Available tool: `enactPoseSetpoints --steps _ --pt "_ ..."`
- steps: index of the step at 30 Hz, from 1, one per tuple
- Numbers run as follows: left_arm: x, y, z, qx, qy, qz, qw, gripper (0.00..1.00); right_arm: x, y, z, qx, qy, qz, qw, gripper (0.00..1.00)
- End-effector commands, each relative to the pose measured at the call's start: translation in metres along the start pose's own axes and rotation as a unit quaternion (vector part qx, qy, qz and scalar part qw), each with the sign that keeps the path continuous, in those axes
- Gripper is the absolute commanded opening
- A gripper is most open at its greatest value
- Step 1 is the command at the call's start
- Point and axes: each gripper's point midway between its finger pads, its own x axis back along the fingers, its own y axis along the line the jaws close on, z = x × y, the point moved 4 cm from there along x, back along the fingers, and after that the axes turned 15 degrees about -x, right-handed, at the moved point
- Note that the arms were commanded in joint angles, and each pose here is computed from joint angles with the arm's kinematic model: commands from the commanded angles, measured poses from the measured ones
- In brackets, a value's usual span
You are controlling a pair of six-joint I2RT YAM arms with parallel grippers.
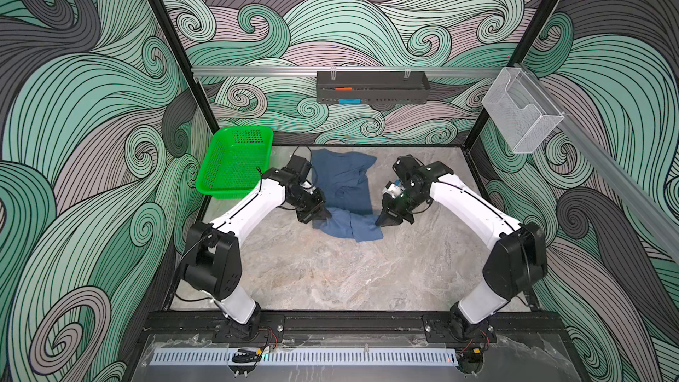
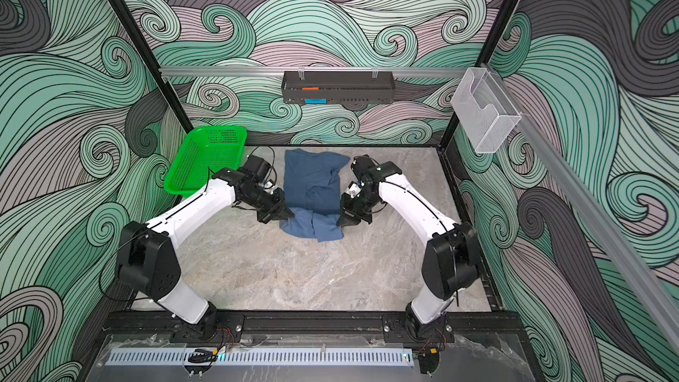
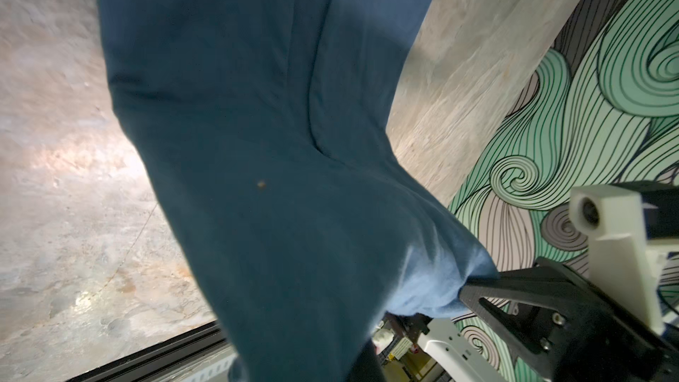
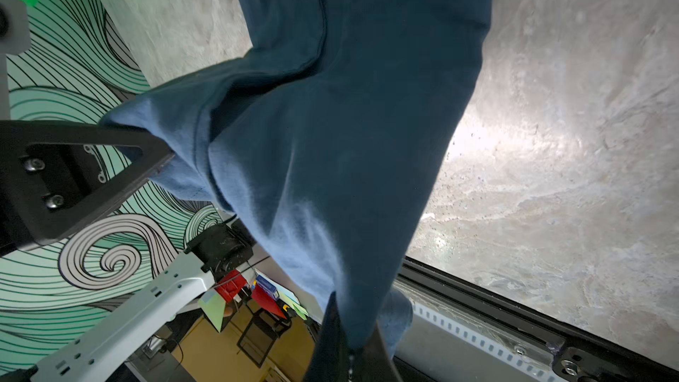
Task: Fold and stack t-shirts
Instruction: Fold the T-shirt.
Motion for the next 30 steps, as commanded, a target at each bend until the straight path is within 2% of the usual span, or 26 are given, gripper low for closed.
enactPoseSetpoints --steps 1,6,10,11,12,13,14,15,16,19,21,24,26,28,30 --pt "0.002 0.003 -0.021 0.015 0.013 0.008 1.000 0.00 0.000 0.003 -0.017 -0.016 0.014 0.007 1.000 0.00" --pt "-0.011 0.011 -0.065 0.048 -0.003 0.027 0.998 0.00 -0.013 0.018 -0.057 -0.032 0.028 -0.001 0.999 0.00" --pt "-0.033 0.030 -0.098 0.085 -0.008 0.043 0.995 0.00 -0.028 0.028 -0.094 -0.059 0.044 -0.015 0.997 0.00" --pt "-0.038 0.036 -0.108 0.098 -0.009 0.048 0.994 0.02 -0.031 0.033 -0.106 -0.066 0.046 -0.022 0.997 0.00" --pt "-0.044 0.043 -0.118 0.118 -0.009 0.055 0.991 0.11 -0.033 0.039 -0.119 -0.072 0.048 -0.032 0.996 0.00" --pt "-0.049 0.045 -0.130 0.130 -0.013 0.072 0.989 0.26 -0.033 0.045 -0.131 -0.077 0.051 -0.044 0.995 0.10" --pt "-0.053 0.044 -0.146 0.142 -0.019 0.099 0.985 0.48 -0.032 0.055 -0.144 -0.080 0.052 -0.063 0.993 0.35" --pt "-0.056 0.045 -0.162 0.155 -0.024 0.119 0.980 0.63 -0.029 0.066 -0.156 -0.082 0.049 -0.082 0.992 0.53" --pt "-0.056 0.045 -0.175 0.166 -0.032 0.132 0.977 0.67 -0.023 0.074 -0.167 -0.081 0.040 -0.097 0.991 0.61" --pt "-0.039 0.034 -0.220 0.186 -0.089 0.202 0.958 0.73 -0.004 0.097 -0.194 -0.077 0.006 -0.143 0.987 0.67" --pt "-0.021 0.023 -0.247 0.193 -0.135 0.258 0.937 0.75 0.006 0.104 -0.203 -0.074 -0.008 -0.162 0.984 0.68" --pt "0.000 0.015 -0.269 0.198 -0.196 0.331 0.902 0.76 0.010 0.105 -0.202 -0.065 -0.014 -0.162 0.984 0.68" --pt "0.005 0.018 -0.271 0.208 -0.215 0.363 0.882 0.77 0.010 0.099 -0.192 -0.056 -0.013 -0.147 0.987 0.69" --pt "-0.001 0.022 -0.262 0.223 -0.201 0.364 0.882 0.77 0.004 0.088 -0.179 -0.058 -0.005 -0.122 0.991 0.69" --pt "-0.012 0.024 -0.237 0.224 -0.162 0.324 0.904 0.77 -0.007 0.070 -0.163 -0.067 0.008 -0.087 0.994 0.68"
